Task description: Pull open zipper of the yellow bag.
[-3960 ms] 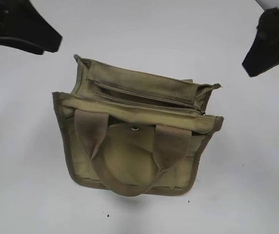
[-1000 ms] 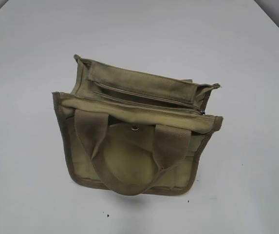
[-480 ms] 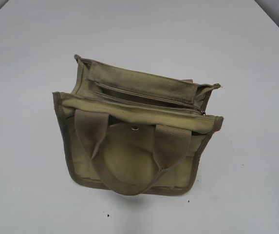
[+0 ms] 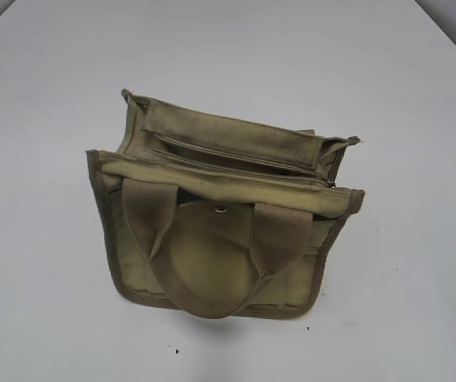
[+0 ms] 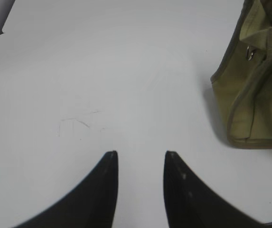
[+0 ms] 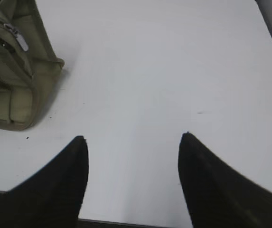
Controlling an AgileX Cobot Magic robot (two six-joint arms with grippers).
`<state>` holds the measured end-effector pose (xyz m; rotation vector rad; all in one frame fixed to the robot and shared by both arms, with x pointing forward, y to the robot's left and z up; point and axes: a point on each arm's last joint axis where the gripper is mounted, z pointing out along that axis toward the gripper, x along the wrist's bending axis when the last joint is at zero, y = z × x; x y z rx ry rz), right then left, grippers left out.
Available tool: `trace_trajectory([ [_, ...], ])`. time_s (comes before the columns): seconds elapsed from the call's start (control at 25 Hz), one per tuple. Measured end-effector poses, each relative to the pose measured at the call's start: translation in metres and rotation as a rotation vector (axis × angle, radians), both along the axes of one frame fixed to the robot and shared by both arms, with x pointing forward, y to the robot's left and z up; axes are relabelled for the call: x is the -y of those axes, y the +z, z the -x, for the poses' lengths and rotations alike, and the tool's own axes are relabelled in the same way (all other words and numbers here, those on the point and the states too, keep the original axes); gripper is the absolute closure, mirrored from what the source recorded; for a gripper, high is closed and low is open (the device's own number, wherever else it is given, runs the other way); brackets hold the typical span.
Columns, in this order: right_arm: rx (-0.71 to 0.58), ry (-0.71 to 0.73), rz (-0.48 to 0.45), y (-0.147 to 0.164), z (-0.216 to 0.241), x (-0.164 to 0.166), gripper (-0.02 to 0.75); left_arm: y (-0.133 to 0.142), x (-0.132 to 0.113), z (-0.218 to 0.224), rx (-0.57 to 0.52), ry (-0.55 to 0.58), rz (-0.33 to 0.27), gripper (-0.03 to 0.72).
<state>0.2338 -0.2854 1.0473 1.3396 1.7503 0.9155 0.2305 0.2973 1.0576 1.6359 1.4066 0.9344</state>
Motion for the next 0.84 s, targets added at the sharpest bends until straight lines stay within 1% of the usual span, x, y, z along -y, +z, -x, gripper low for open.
trace_trajectory([
  [0.28, 0.0, 0.062, -0.001, 0.0, 0.0009, 0.0002, 0.269, 0.0, 0.0, 0.0, 0.0, 0.0, 0.0, 0.431],
  [0.84, 0.0, 0.062, -0.001, 0.0, 0.0009, 0.0002, 0.269, 0.0, 0.0, 0.0, 0.0, 0.001, 0.0, 0.431],
])
